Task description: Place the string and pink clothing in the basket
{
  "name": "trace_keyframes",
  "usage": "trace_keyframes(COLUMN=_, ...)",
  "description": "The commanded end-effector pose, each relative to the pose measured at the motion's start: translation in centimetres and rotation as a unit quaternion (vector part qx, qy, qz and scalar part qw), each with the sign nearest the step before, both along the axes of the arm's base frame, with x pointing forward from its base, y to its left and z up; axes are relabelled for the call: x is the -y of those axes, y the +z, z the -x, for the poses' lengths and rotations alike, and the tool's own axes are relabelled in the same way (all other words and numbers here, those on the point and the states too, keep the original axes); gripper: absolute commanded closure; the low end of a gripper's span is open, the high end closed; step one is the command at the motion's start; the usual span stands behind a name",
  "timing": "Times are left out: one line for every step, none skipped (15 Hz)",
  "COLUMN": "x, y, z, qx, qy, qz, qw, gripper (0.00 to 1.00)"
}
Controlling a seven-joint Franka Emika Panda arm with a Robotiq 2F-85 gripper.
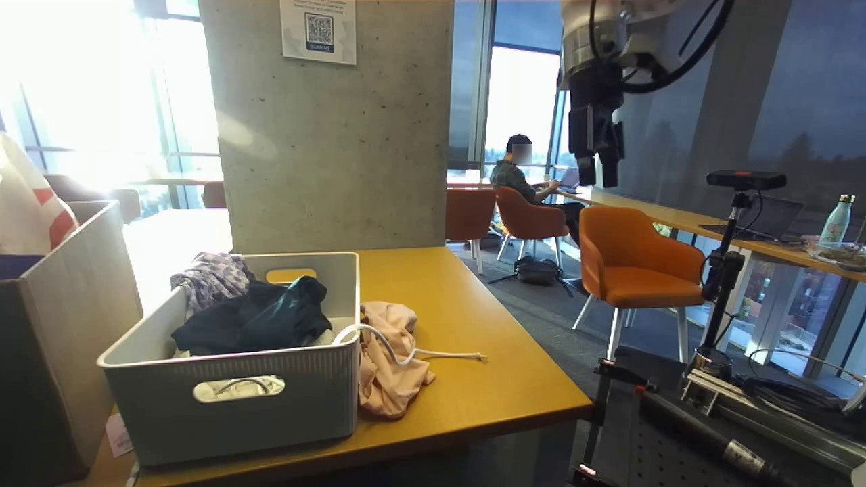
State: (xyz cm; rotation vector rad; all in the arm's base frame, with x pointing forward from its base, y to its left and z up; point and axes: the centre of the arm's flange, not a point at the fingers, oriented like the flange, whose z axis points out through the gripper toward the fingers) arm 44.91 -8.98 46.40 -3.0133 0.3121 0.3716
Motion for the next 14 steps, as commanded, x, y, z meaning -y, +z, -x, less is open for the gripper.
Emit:
trace_keyframes(x=1.2, y=-3.1, z=-6.5, qx=-0.073, qy=0.048, qz=0.048, qw=0.995, gripper=0.0)
trace_keyframes(x=0.5, y=-4.8, z=-8.0, qx=-0.086, qy=0.058, qz=0.07, qw=0.9921, gripper=0.0)
trace_keyframes(x=-0.1, y=-6.3, z=-8.9, qx=-0.102, qy=0.065, qz=0.089, qw=0.9886, gripper=0.0)
trace_keyframes(x=-0.8, y=-7.7, z=-9.5, qx=-0.119, qy=0.076, qz=0.105, qw=0.9844, gripper=0.0)
trace_keyframes(x=-2.0, y=-9.6, z=-9.9, qx=-0.137, qy=0.09, qz=0.118, qw=0.9794, gripper=0.0)
trace_keyframes(x=-3.0, y=-11.1, z=-10.2, qx=-0.154, qy=0.106, qz=0.132, qw=0.9736, gripper=0.0)
trace_keyframes(x=-4.2, y=-12.8, z=-10.2, qx=-0.172, qy=0.123, qz=0.143, qw=0.9669, gripper=0.0)
trace_keyframes(x=-5.2, y=-14.2, z=-10.1, qx=-0.188, qy=0.14, qz=0.157, qw=0.9594, gripper=0.0)
trace_keyframes(x=-6.0, y=-15.5, z=-10.1, qx=-0.204, qy=0.155, qz=0.173, qw=0.9509, gripper=0.0)
trace_keyframes(x=-6.8, y=-16.4, z=-10.2, qx=-0.22, qy=0.171, qz=0.189, qw=0.9415, gripper=0.0)
trace_keyframes(x=-7.2, y=-17.3, z=-10.5, qx=-0.234, qy=0.188, qz=0.207, qw=0.9311, gripper=0.0)
trace_keyframes(x=-7.5, y=-17.9, z=-10.6, qx=-0.246, qy=0.207, qz=0.225, qw=0.9198, gripper=0.0)
trace_keyframes(x=-7.6, y=-18.2, z=-10.8, qx=-0.256, qy=0.224, qz=0.244, qw=0.9081, gripper=0.0)
trace_keyframes(x=-7.6, y=-18.4, z=-11.0, qx=-0.262, qy=0.233, qz=0.264, qw=0.8982, gripper=0.0)
